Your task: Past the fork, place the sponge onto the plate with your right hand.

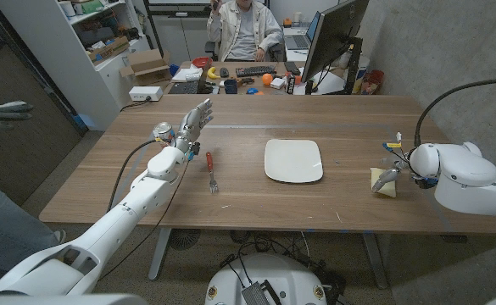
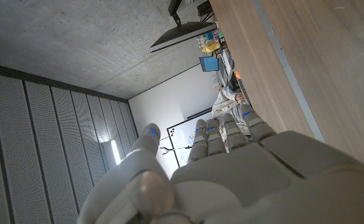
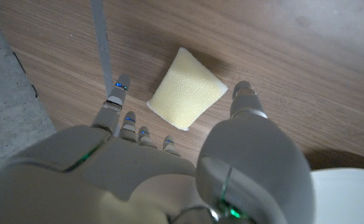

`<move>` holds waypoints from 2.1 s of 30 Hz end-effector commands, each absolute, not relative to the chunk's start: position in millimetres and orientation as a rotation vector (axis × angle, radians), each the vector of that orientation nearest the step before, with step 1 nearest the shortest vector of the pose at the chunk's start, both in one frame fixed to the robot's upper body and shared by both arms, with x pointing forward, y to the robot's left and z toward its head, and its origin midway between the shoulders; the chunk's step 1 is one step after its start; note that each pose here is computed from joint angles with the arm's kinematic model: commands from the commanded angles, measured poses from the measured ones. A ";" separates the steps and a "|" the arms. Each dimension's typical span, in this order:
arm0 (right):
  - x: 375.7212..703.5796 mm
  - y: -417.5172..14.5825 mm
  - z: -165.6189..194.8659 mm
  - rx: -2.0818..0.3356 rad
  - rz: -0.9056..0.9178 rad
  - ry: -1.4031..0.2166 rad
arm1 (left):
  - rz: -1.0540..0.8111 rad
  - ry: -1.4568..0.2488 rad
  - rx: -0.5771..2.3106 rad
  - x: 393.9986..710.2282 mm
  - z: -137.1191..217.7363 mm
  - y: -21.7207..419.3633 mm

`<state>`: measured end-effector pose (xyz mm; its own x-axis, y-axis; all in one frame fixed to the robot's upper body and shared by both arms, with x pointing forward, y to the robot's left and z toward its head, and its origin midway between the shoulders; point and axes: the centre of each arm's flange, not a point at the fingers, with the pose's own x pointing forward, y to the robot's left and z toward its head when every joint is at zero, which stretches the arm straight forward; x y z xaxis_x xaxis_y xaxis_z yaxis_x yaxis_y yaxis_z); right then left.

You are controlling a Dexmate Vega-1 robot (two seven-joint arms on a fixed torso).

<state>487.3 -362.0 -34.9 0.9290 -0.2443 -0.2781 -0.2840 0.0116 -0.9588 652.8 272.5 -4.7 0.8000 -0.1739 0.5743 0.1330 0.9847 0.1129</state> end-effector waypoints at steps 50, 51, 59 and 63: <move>474.1 -357.9 -43.2 -1.590 -0.197 0.218 | -0.178 -0.572 0.081 656.3 -10.5 264.5; 472.0 -356.1 -41.2 -1.602 -0.213 0.195 | -0.176 -0.571 0.081 656.4 -11.0 264.2; 462.5 -349.3 -24.8 -1.611 -0.230 0.165 | -0.180 -0.567 0.087 655.2 -12.8 264.4; 457.6 -344.4 -19.5 -1.614 -0.225 0.146 | -0.179 -0.566 0.084 654.1 -13.9 265.5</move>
